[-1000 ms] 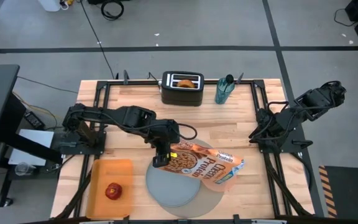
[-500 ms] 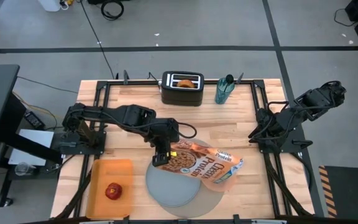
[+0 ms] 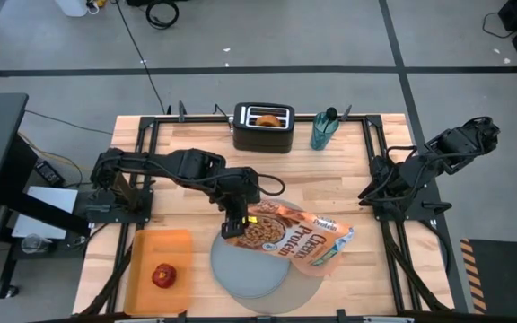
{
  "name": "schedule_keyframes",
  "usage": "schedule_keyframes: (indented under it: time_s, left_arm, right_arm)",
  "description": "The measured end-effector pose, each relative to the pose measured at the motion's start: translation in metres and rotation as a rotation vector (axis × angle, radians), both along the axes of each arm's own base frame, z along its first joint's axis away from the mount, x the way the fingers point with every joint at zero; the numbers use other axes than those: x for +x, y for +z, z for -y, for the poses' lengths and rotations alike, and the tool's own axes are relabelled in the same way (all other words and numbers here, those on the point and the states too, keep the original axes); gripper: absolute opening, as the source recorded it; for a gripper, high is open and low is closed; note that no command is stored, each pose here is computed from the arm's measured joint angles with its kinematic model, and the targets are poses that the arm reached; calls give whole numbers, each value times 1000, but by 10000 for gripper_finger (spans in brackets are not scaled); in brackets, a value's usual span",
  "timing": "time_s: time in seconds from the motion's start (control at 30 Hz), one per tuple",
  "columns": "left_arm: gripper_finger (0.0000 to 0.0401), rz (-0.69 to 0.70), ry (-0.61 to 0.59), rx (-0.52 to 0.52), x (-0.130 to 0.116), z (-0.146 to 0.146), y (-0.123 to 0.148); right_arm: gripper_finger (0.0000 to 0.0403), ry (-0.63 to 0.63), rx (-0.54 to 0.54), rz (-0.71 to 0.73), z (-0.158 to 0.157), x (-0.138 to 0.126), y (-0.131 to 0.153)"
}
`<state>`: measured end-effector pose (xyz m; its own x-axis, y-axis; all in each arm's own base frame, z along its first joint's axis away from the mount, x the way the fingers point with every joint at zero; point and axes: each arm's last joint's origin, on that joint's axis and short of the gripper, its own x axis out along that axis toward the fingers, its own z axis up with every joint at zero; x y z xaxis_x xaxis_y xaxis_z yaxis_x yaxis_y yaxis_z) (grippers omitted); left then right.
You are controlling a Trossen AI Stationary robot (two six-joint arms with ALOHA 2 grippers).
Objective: Arrange a breakfast setting
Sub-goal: Pour the cereal from the cereal box into the orange bowl
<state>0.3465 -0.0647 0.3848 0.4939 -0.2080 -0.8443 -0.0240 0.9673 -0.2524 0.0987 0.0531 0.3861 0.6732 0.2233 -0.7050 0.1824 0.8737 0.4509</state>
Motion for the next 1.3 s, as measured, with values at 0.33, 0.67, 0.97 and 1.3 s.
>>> schedule_keyframes:
  time_s: [0.33,0.67,0.97,1.3]
  left_arm:
    - [182,-3,13,-15,0,-5,1]
    - [182,-20,14,-31,-1,-7,0]
    - [183,-17,18,-34,0,-7,0]
    - [183,-14,44,-29,1,-11,0]
  right_arm:
    - [111,-4,-3,7,0,0,0]
    - [111,-8,-5,9,0,0,0]
    - [111,-13,-5,9,0,0,0]
    - [111,-15,-3,8,0,0,0]
